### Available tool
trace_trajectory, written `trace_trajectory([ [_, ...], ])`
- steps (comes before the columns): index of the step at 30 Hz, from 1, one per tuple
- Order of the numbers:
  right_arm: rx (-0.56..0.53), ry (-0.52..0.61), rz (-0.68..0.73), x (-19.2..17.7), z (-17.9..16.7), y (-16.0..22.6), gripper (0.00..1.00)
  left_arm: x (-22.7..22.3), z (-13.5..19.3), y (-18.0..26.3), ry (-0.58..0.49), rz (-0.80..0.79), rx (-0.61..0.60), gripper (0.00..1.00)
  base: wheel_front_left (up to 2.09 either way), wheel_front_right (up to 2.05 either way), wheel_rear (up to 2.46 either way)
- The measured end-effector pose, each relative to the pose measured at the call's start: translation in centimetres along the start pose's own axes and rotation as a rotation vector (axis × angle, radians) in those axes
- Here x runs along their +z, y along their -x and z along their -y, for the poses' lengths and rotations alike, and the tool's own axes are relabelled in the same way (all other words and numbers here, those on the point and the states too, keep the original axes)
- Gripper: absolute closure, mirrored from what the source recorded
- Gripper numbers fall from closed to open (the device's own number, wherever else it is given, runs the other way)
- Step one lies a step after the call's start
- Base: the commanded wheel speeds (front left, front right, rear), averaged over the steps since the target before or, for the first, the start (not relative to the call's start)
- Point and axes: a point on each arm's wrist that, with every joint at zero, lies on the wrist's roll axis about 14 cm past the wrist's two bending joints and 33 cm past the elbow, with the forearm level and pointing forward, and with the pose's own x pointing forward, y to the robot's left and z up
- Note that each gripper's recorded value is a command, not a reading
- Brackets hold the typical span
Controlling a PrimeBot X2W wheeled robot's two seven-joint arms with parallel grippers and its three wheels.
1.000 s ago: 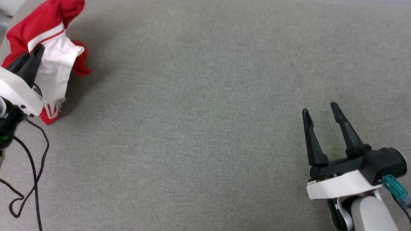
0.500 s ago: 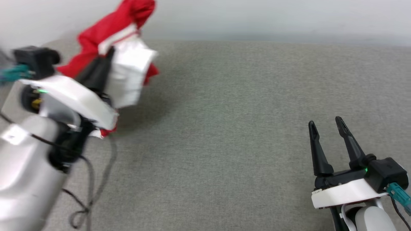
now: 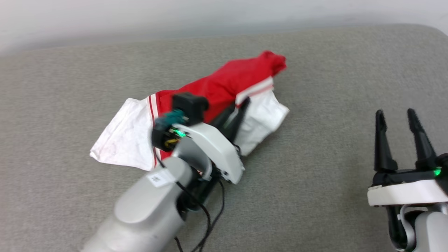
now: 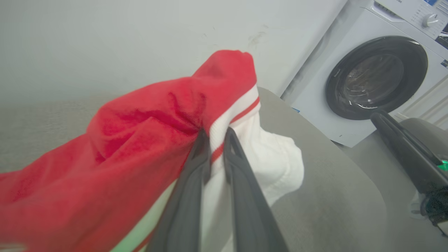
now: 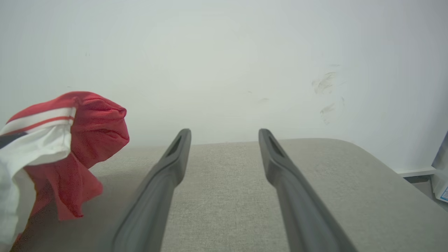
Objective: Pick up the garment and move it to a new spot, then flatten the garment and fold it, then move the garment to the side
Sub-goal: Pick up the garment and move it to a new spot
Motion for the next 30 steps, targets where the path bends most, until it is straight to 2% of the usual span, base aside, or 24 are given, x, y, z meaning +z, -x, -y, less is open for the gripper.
trace_trajectory([
  [5, -0.086, 0.045, 0.004, 0.4, 3.2, 0.5, 0.0, -5.1, 3.5, -2.0, 0.031, -0.095, -0.069, 1.0, 0.0, 0.0, 0.0],
  [6, -0.096, 0.051, 0.004, 0.4, 3.5, 0.6, 0.0, -6.0, 4.5, -2.2, 0.037, -0.111, -0.091, 0.41, 0.0, 0.0, 0.0],
  [7, -0.102, 0.055, 0.003, 0.4, 3.8, 0.6, 0.0, -6.9, 5.4, -2.3, 0.048, -0.134, -0.119, 0.0, 0.0, 0.0, 0.0],
  [9, -0.106, 0.061, 0.002, 0.4, 3.9, 0.6, 0.0, -8.4, 6.8, -2.2, 0.052, -0.177, -0.165, 0.0, 0.0, 0.0, 0.0],
  [10, -0.092, 0.06, 0.004, 0.4, 3.5, 0.4, 0.0, -8.1, 7.2, -2.2, 0.041, -0.151, -0.189, 0.0, 0.0, 0.0, 0.0],
  [15, -0.053, 0.049, 0.006, 0.5, 2.1, 0.3, 0.0, -4.4, 6.3, -2.2, -0.036, -0.005, -0.177, 0.0, 0.0, 0.0, 0.0],
  [20, -0.006, 0.04, 0.013, 0.8, 0.4, 0.5, 0.0, 0.2, 2.1, -0.6, -0.173, 0.121, -0.061, 0.0, 0.0, 0.0, 0.0],
  [23, 0.022, 0.032, 0.015, 1.0, -0.6, 0.8, 0.0, 2.3, -1.0, 1.5, -0.311, 0.159, 0.024, 0.0, 0.0, 0.0, 0.0],
  [30, 0.095, 0.017, 0.02, 1.2, -3.2, 1.1, 0.0, 5.8, -6.8, 9.5, -0.432, 0.256, 0.259, 0.0, 0.0, 0.0, 0.0],
])
